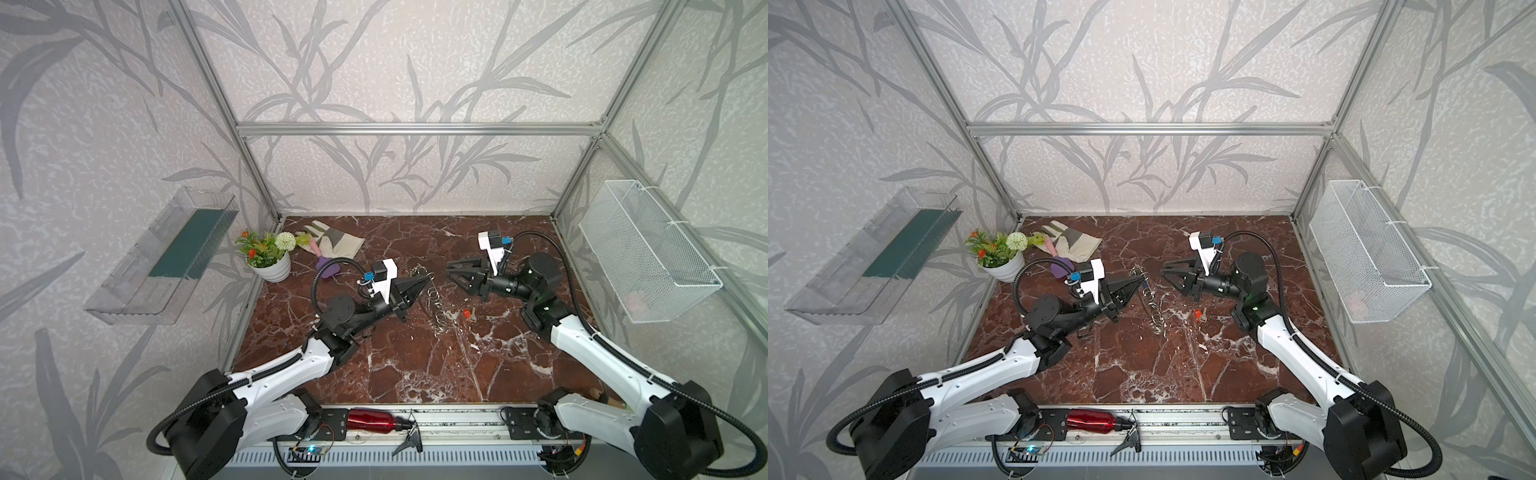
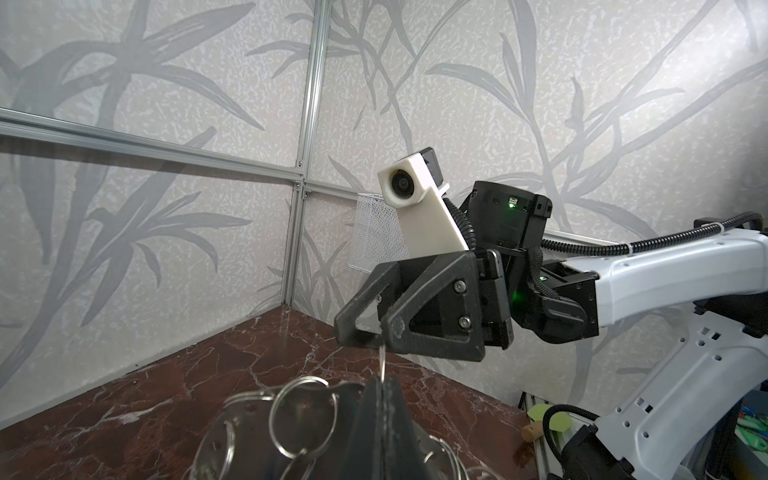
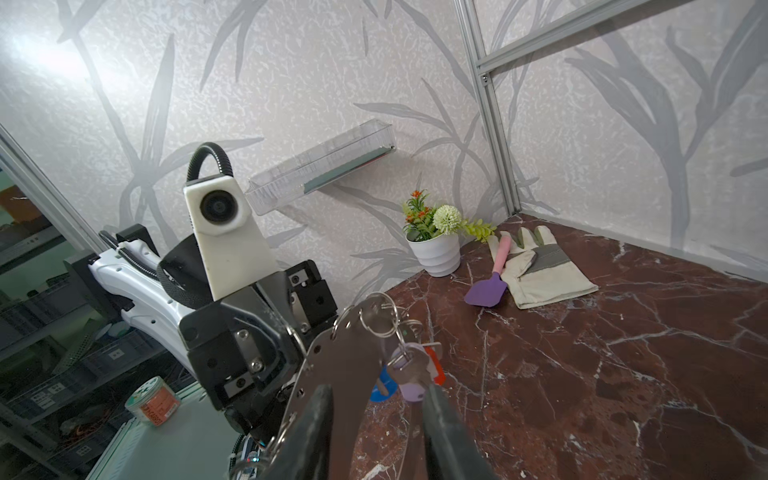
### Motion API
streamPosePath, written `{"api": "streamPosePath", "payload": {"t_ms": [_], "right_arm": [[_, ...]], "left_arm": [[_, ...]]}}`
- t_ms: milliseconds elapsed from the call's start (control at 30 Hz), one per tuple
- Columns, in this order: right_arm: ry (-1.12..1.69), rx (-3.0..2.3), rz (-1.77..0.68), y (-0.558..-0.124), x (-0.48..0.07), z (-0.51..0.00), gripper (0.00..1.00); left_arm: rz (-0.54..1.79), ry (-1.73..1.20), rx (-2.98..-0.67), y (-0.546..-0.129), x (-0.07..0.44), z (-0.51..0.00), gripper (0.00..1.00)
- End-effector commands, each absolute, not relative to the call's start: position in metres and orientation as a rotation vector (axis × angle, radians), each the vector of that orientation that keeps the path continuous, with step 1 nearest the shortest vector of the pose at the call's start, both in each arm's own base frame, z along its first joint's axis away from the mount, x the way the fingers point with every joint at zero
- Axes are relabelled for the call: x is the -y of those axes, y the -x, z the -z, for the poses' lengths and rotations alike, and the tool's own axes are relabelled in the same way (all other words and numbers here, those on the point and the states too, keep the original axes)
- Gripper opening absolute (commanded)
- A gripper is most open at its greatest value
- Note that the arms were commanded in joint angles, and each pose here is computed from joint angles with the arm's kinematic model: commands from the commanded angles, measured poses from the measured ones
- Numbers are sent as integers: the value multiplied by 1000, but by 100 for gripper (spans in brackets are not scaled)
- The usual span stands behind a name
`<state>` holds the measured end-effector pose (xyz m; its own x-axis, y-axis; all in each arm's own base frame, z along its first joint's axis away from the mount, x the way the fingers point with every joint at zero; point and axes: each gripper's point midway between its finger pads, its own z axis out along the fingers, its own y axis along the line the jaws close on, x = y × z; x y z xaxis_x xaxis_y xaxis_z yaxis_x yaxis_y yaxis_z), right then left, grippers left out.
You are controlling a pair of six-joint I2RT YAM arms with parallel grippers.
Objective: Put the keys on the keyring
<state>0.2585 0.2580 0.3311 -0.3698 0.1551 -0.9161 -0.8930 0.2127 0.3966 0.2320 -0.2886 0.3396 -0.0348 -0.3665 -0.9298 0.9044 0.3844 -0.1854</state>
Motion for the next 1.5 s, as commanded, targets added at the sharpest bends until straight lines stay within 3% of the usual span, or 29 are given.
{"api": "streamPosePath", "payload": {"t_ms": [0,233,933,1467], "right_arm": [[760,-1425,-1401,-252,-259,-353,40],[785,-1375,-1494,-247,-265,-362,40],[838,-1368,-1541,-241,-279,-359,25],[857,-1380,-1565,-238,-285,-349,7]], "left_arm": [[1155,-526,-1035,-223,279,-373,0],[1196,-503,-1013,-225,284,-370,0],[1239,-497,-1021,-230,293,-361,0],[1226,-482,-1042,-237,295,-356,0]]}}
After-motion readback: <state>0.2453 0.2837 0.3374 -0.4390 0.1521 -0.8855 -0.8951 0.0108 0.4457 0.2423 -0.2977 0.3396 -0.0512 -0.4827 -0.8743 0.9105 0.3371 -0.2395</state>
